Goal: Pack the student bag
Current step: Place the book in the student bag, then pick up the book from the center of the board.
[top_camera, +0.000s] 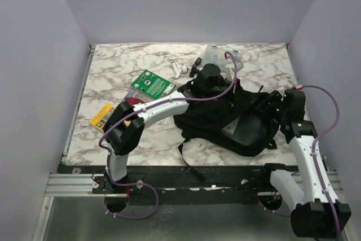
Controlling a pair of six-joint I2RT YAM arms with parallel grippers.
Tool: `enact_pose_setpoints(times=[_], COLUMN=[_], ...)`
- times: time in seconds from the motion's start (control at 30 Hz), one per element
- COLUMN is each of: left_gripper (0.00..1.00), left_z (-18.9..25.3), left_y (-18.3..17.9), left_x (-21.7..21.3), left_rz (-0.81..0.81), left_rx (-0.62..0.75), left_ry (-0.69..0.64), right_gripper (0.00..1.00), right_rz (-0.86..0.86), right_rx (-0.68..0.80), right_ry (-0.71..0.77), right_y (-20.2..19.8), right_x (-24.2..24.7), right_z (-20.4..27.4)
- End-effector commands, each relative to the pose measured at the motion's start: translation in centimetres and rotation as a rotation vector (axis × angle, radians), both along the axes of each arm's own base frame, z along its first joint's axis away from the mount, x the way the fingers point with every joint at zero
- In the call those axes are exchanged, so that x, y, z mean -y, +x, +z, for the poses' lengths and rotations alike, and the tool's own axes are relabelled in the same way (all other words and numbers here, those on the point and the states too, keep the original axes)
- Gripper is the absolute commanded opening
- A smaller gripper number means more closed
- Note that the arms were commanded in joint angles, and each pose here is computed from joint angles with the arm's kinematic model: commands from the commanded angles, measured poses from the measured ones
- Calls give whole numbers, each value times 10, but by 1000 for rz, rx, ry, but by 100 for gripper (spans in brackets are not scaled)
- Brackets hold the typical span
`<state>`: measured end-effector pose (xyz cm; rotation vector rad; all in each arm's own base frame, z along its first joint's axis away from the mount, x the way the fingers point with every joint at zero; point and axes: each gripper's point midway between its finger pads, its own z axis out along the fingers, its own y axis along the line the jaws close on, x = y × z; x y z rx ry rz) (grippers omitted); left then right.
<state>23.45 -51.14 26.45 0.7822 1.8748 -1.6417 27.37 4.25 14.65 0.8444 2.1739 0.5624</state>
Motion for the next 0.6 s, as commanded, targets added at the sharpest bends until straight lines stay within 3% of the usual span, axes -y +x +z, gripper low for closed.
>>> enact_pose_setpoints(times=[0.0,0.17,0.27,0.37,0.43,0.57], left_gripper=[0,0,0,21,43,62], left_z=[6,-10,-17,-22,-25,-22], left_y=[5,-1,-12,-17,-19,-34], left_x=[3,1,0,-6,-13,-36], left_rz=[52,39,5,20,36,32], left_rx=[-13,-53,-48,-43,-51,-22], left_ry=[-39,-11,2,18,28,35], right_gripper=[67,65,65,65,65,67], right_rz=[-211,-278,-174,32,123,249], right_rx=[-79,70,205,284,342,383], right_ry=[-223,-384,-408,-354,-307,-237], right_y=[-40,-38,-20,3,13,35], right_x=[52,81,70,37,19,-7], right_z=[20,94,138,150,158,166])
